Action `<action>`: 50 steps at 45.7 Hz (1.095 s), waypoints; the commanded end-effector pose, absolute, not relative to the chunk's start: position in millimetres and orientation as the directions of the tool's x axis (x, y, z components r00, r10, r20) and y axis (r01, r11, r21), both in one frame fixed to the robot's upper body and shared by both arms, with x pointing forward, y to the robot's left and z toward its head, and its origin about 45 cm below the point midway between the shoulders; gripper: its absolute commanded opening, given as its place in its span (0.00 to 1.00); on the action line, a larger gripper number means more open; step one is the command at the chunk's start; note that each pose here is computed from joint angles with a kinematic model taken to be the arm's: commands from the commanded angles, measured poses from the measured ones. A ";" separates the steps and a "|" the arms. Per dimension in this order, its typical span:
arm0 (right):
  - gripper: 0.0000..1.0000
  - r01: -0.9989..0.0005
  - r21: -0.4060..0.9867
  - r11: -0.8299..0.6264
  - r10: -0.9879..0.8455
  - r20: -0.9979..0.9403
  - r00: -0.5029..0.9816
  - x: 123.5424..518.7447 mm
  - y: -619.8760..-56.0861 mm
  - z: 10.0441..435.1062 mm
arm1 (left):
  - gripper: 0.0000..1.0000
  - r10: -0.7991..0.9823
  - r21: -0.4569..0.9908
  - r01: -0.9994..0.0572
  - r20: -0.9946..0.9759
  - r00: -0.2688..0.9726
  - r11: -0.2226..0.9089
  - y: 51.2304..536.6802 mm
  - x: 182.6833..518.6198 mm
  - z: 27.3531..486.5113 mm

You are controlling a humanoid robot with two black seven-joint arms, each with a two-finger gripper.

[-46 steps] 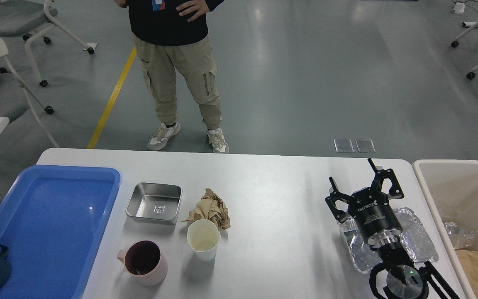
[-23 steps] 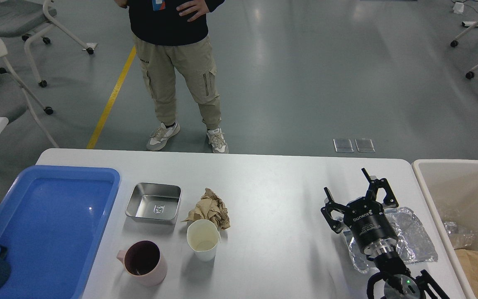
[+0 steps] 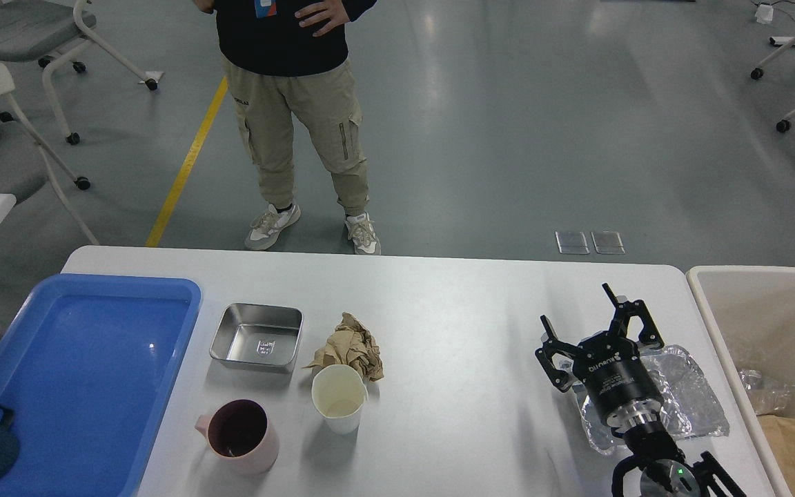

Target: Tidy desktop

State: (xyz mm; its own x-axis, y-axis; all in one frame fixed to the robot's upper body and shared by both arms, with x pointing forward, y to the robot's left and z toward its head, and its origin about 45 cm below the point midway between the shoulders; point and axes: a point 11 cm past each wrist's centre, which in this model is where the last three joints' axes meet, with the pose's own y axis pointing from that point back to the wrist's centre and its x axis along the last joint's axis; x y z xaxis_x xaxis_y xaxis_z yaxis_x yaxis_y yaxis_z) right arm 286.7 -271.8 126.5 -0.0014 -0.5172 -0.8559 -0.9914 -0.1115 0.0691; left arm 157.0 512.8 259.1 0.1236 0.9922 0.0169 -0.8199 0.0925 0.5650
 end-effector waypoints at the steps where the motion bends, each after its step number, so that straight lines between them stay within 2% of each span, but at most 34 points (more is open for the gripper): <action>1: 1.00 -0.991 0.073 -0.111 -0.519 -0.854 -0.005 285.5 -272.4 125.4 | 0.97 0.986 0.596 -0.800 0.082 0.142 0.066 515.0 153.1 253.0; 23: 1.00 -0.988 0.084 -0.127 -0.539 -0.842 -0.002 278.7 -269.6 121.1 | 0.97 0.999 0.589 -0.808 0.013 0.033 0.019 534.1 157.3 262.5; 33: 1.00 -0.988 0.081 -0.135 -0.550 -0.835 0.007 280.8 -271.5 123.2 | 0.97 0.991 0.621 -0.784 0.108 0.080 -0.004 538.7 163.1 268.7; 42: 1.00 -0.986 0.089 -0.139 -0.551 -0.834 0.002 278.8 -270.6 120.8 | 0.97 0.980 0.665 -0.745 0.178 0.084 -0.057 562.6 164.0 272.6; 50: 1.00 -0.980 0.101 -0.171 -0.545 -0.839 0.009 275.4 -257.3 116.5 | 0.97 0.953 0.680 -0.728 0.272 0.136 -0.090 575.0 188.5 302.0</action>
